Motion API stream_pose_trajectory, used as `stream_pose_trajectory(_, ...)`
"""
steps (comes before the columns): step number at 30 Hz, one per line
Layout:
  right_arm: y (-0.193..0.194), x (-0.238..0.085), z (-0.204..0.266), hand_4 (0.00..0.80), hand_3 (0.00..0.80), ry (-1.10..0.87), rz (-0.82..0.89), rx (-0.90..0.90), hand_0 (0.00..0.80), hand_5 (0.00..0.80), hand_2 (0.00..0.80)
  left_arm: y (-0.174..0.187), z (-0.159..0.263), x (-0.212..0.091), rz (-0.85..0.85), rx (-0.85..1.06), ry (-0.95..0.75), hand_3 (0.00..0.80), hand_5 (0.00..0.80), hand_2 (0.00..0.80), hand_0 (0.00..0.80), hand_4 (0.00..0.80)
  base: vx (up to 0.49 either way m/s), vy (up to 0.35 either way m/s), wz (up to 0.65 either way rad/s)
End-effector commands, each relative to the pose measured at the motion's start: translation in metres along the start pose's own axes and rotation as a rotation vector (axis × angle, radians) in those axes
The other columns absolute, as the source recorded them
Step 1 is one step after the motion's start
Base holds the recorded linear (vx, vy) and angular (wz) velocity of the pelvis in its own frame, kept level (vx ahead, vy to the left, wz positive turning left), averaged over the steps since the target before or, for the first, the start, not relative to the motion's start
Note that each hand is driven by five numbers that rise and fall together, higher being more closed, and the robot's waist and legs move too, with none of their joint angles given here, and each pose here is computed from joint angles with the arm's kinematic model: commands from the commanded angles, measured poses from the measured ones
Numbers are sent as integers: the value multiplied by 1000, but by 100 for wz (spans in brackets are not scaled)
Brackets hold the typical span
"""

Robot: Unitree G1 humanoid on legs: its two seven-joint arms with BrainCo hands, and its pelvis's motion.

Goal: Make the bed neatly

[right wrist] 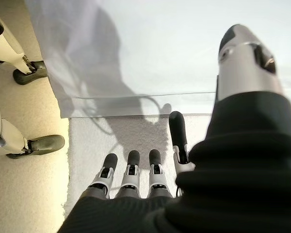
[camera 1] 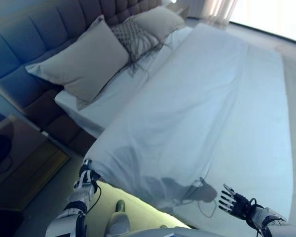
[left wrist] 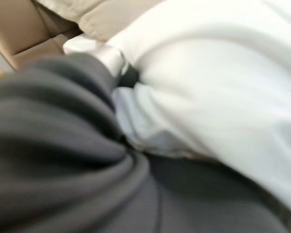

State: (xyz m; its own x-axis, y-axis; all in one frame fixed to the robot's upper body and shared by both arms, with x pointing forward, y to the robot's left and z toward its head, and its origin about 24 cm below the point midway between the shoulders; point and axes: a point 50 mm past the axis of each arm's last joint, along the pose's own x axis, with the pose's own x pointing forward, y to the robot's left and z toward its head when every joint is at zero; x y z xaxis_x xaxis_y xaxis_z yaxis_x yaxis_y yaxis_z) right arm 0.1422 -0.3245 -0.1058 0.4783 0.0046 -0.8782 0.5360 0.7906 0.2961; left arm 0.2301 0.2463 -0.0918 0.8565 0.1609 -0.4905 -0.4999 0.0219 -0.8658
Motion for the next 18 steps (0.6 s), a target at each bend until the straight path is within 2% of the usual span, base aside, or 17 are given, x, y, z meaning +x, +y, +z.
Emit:
stream_pose_trajectory(1, -12, -7, 3, 0, 0, -8, -25, 15, 0, 0, 0, 36, 124, -57, 124, 21, -450, 800, 800, 800, 800, 800, -58, 209, -4)
stream_pose_trajectory(7, -8, -7, 16, 0, 0, -26, -31, -44, 0, 0, 0, 31, 112, -47, 114, 36, -415, 800, 800, 800, 800, 800, -103, 308, -43)
stream_pose_trajectory(12, -3, -11, 35, 0, 0, -60, -26, -81, 0, 0, 0, 6, 109, -31, 40, 30, -384, 800, 800, 800, 800, 800, -208, 304, 39)
stream_pose_trajectory(15, -1, -11, 41, 0, 0, -86, -5, -83, 0, 0, 0, 4, 121, -36, 25, 13, -405, 800, 800, 800, 800, 800, -178, 289, 66)
stream_pose_trajectory(18, 3, -10, 42, 0, 0, -99, 9, -79, 0, 0, 0, 10, 131, -44, 47, 1, -421, 800, 800, 800, 800, 800, -121, 256, -16)
